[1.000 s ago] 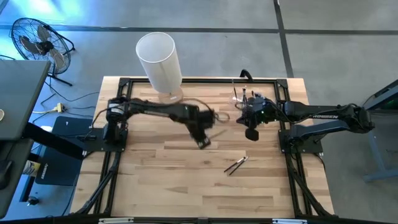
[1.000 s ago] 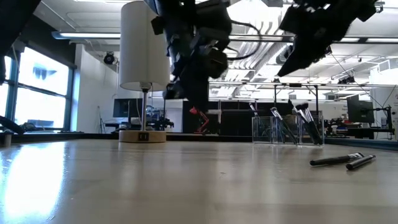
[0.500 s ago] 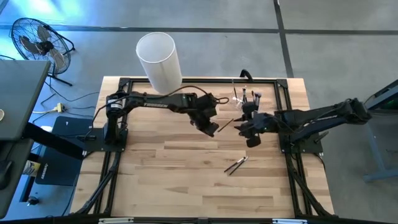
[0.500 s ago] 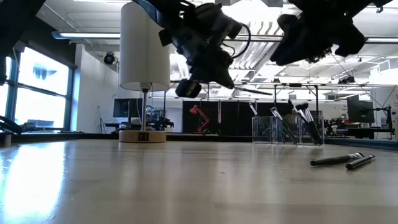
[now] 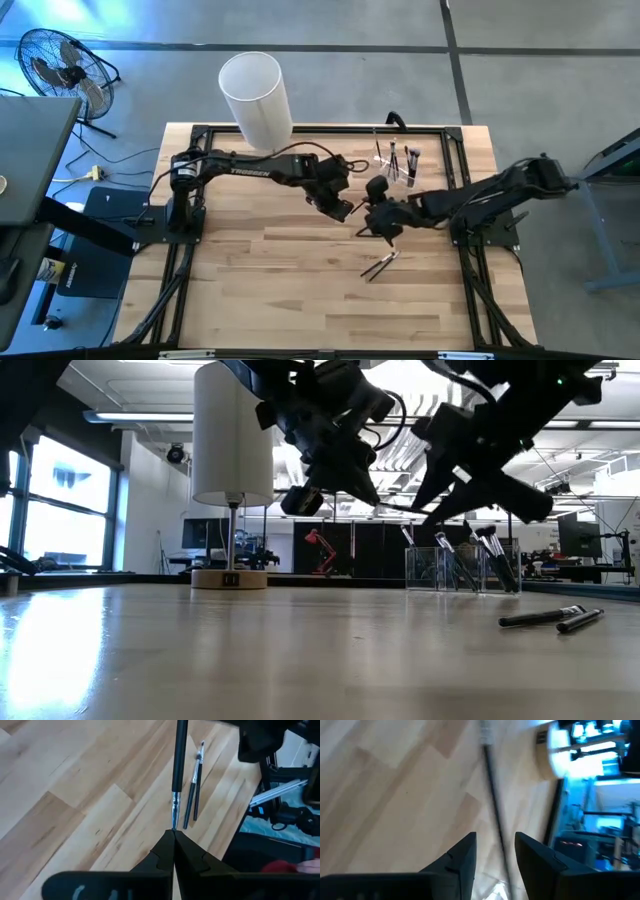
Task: Put items in baskets/containers
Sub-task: Put the eyeshadow brush into the transparent organizer
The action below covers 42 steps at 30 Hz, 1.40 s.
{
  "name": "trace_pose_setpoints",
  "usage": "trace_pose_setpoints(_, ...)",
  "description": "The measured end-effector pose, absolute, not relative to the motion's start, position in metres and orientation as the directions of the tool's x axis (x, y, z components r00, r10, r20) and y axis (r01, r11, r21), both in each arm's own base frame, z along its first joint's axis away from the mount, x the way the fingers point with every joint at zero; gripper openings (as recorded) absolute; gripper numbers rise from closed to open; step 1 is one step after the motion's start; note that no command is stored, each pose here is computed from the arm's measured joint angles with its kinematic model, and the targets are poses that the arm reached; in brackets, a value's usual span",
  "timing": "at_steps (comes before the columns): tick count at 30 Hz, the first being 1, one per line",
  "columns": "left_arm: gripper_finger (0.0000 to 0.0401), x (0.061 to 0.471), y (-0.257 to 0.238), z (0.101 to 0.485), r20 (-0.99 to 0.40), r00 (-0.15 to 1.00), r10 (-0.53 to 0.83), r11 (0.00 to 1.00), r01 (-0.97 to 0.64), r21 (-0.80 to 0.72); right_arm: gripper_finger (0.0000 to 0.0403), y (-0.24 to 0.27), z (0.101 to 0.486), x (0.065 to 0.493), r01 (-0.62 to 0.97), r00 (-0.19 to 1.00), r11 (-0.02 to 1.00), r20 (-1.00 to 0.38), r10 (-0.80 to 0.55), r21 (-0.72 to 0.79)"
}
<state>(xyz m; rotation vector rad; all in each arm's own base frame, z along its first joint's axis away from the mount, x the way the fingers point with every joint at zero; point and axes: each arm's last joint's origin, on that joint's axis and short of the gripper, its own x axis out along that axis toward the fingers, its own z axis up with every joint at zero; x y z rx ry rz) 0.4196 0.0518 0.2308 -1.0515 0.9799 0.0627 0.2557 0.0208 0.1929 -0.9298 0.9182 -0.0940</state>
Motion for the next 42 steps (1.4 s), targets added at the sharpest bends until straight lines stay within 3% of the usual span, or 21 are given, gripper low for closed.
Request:
trace_pose_setpoints(6, 0.0000, 0.420, 0.049, 0.231, -0.707, 0.594, -0.384, 0.523, -0.491, -0.697, 0.0119, 0.021, 0.184, 0.261, -0.262, 0.610, 0.645, -0.641, -0.466, -0.718)
trace_pose_setpoints(10, 0.0000, 0.421, 0.045, 0.231, -0.706, 0.593, -0.388, 0.527, -0.485, -0.698, 0.0081, 0.021, 0.186, 0.264, -0.229, 0.636, 0.652, -0.619, -0.462, -0.723)
trace_pose_setpoints(14, 0.0000, 0.423, 0.044, 0.235, -0.688, 0.621, -0.376, 0.535, -0.460, -0.708, 0.0017, 0.022, 0.182, 0.262, -0.266, 0.623, 0.670, -0.653, -0.429, -0.694)
trace_pose_setpoints(18, 0.0008, 0.427, 0.045, 0.239, -0.664, 0.668, -0.336, 0.546, -0.437, -0.715, 0.0014, 0.022, 0.179, 0.259, -0.249, 0.603, 0.712, -0.680, -0.416, -0.657)
trace_pose_setpoints(27, 0.0077, 0.430, 0.048, 0.240, -0.660, 0.697, -0.280, 0.564, -0.437, -0.701, 0.0010, 0.019, 0.166, 0.237, -0.085, 0.474, 0.852, -0.773, -0.421, -0.516)
trace_pose_setpoints(32, 0.0120, 0.432, 0.049, 0.242, -0.643, 0.724, -0.250, 0.590, -0.413, -0.694, 0.0010, 0.015, 0.160, 0.209, 0.110, 0.415, 0.900, -0.803, -0.428, -0.422)
trace_pose_setpoints(39, 0.0124, 0.434, 0.015, 0.277, -0.544, 0.839, 0.001, 0.788, -0.336, -0.515, 0.0010, 0.006, 0.184, 0.187, 0.429, 0.573, 0.884, -0.701, -0.426, -0.186)
trace_pose_setpoints(42, 0.0113, 0.423, -0.010, 0.280, -0.590, 0.804, 0.066, 0.863, -0.343, -0.371, 0.0010, -0.004, 0.199, 0.188, 0.488, 0.686, 0.871, -0.591, -0.424, -0.058)
